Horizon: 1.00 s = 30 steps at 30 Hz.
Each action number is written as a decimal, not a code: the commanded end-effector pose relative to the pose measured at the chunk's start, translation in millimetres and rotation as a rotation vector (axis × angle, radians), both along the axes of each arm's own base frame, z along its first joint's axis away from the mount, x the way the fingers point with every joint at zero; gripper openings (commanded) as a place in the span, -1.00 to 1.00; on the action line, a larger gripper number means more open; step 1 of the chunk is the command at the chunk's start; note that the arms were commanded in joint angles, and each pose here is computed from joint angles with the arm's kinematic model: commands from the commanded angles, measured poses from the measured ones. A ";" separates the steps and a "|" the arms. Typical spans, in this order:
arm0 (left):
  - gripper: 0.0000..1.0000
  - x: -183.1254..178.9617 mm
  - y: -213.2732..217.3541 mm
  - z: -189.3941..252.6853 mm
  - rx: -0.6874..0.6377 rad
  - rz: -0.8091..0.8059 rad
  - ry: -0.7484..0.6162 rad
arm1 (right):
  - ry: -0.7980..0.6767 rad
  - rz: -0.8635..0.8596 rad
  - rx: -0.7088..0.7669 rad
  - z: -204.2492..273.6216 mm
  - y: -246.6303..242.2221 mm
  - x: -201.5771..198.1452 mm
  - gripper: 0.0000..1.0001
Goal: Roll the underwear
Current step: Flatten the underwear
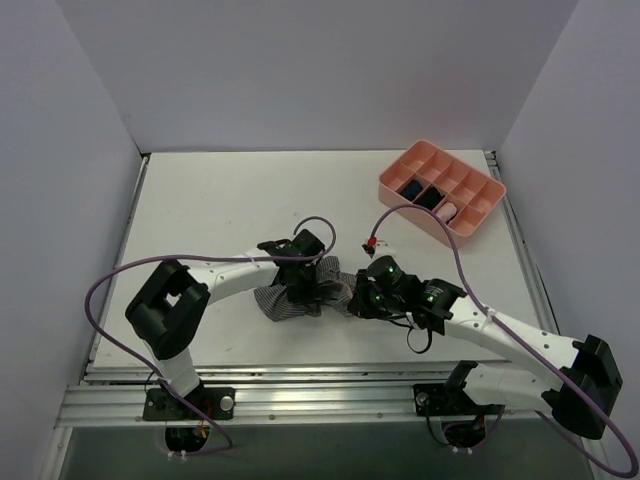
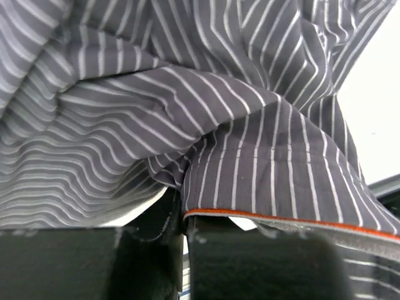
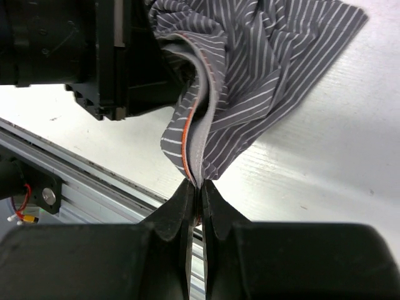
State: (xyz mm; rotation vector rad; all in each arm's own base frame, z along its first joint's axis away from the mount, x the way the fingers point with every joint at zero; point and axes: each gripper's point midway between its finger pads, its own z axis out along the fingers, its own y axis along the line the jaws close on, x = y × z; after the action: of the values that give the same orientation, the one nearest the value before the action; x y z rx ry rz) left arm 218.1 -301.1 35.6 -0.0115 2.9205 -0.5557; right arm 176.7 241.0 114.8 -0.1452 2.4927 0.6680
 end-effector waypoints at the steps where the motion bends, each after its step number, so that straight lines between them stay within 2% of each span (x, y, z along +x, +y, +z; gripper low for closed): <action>1: -0.95 14.4 16.5 29.9 0.071 -0.027 -0.082 | -0.059 -0.038 -0.023 17.7 -7.6 8.7 -1.00; 4: -0.95 5.0 24.6 67.0 0.066 -0.119 -0.073 | -0.071 -0.036 -0.065 34.2 -12.1 11.7 -1.00; 5: -0.95 1.5 29.0 78.6 0.071 -0.163 -0.086 | -0.059 -0.037 -0.127 34.0 -23.5 8.7 -1.00; 6: -0.95 -4.0 32.1 99.5 0.046 -0.185 -0.109 | -0.060 -0.037 -0.143 40.1 -26.4 8.4 -1.00; 7: -0.95 -18.4 39.1 110.2 0.042 -0.210 -0.073 | -0.063 -0.040 -0.157 46.8 -29.7 8.3 -1.00; 9: -0.95 -28.7 46.1 146.9 -0.007 -0.234 -0.123 | -0.076 -0.062 -0.187 66.6 -40.6 7.9 -1.00; 10: -0.95 -39.0 57.5 153.7 0.017 -0.233 -0.101 | -0.090 -0.065 -0.183 74.8 -43.5 7.2 -1.00; 12: -0.95 -46.3 62.2 179.8 -0.020 -0.244 -0.137 | -0.123 -0.086 -0.184 91.1 -50.0 9.4 -1.00; 15: -0.92 -64.5 60.2 199.5 -0.081 -0.310 -0.098 | -0.191 -0.133 -0.177 114.9 -58.1 17.8 -1.00; 17: -0.92 -76.2 57.4 205.4 -0.115 -0.365 -0.056 | -0.224 -0.164 -0.180 125.3 -59.6 25.5 -1.00; 19: -0.88 -71.4 55.5 206.4 -0.113 -0.406 -0.078 | -0.264 -0.177 -0.211 129.2 -58.5 37.7 -1.00; 23: -0.80 -38.5 62.7 182.0 -0.037 -0.391 -0.079 | -0.289 -0.213 -0.328 113.4 -55.9 68.8 -1.00; 27: -0.76 -15.7 53.7 147.0 -0.083 -0.387 0.006 | -0.245 -0.180 -0.358 102.7 -39.3 87.9 -1.00; 28: -0.58 -9.6 50.7 140.9 -0.085 -0.386 -0.009 | -0.209 -0.154 -0.383 86.5 -35.8 88.3 -1.00; 30: -0.47 6.8 50.2 127.5 -0.070 -0.358 -0.032 | -0.161 -0.116 -0.401 62.1 -30.3 89.0 -1.00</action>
State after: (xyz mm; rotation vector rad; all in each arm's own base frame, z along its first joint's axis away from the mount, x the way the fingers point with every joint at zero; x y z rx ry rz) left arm 207.5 -241.0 164.1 0.4611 2.9786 -0.6375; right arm 260.3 212.0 190.3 -0.1418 2.4033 0.1358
